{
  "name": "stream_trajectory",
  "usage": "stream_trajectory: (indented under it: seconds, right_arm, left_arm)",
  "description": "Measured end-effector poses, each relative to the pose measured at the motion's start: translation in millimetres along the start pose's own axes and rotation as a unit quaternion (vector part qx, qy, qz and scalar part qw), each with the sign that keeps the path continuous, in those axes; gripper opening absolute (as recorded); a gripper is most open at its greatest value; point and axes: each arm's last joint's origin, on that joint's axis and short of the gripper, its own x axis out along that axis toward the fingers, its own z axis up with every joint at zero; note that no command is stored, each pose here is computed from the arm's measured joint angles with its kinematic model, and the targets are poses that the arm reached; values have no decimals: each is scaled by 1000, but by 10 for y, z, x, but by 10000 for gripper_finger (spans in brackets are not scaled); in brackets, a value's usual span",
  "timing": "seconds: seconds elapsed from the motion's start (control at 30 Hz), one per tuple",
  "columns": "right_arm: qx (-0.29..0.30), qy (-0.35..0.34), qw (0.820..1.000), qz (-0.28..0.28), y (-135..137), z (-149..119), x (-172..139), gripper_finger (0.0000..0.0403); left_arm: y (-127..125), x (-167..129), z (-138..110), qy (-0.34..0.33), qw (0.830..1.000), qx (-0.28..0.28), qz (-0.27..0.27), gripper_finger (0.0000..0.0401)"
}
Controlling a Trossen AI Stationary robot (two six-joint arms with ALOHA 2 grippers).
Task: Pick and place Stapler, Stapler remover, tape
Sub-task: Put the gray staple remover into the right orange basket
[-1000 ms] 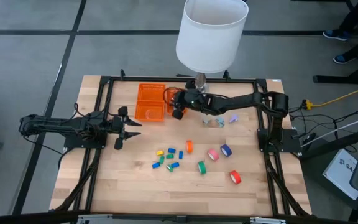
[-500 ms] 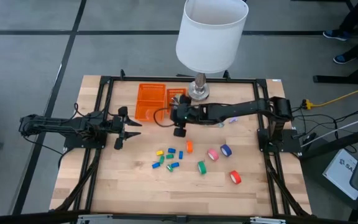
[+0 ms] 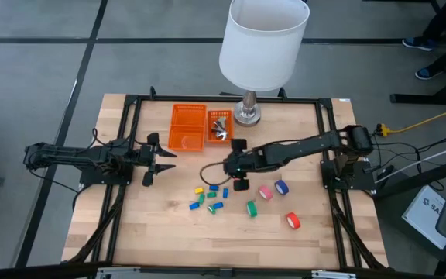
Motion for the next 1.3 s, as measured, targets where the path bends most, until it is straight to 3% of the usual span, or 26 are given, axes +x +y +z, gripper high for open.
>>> stream_trajectory:
  seconds: [0.2, 0.37, 0.53, 0.8, 0.9, 1.1, 1.3]
  right_arm:
    - [10, -37, 999, -6, -16, -282, -257, 145]
    - [56, -100, 993, -15, -37, -555, -440, 144]
    - [85, -117, 989, -23, -41, -813, -540, 118]
    - [66, -66, 995, -20, 28, -1177, -437, 67]
    - [33, -46, 998, -22, 40, -1304, -378, 62]
    - [5, -44, 999, -32, 18, -1447, -294, 69]
    - [-13, -53, 998, -42, -14, -1505, -254, 106]
  left_arm:
    - [0, 0, 1, 0, 1000, 0, 0, 169]
    - [0, 0, 1, 0, 1000, 0, 0, 169]
    - [0, 0, 0, 0, 1000, 0, 0, 169]
    - [0, 0, 1, -1, 1000, 0, 0, 169]
    - [0, 0, 1, 0, 1000, 0, 0, 169]
    - [0, 0, 0, 0, 1000, 0, 0, 169]
    - [0, 0, 0, 0, 1000, 0, 0, 169]
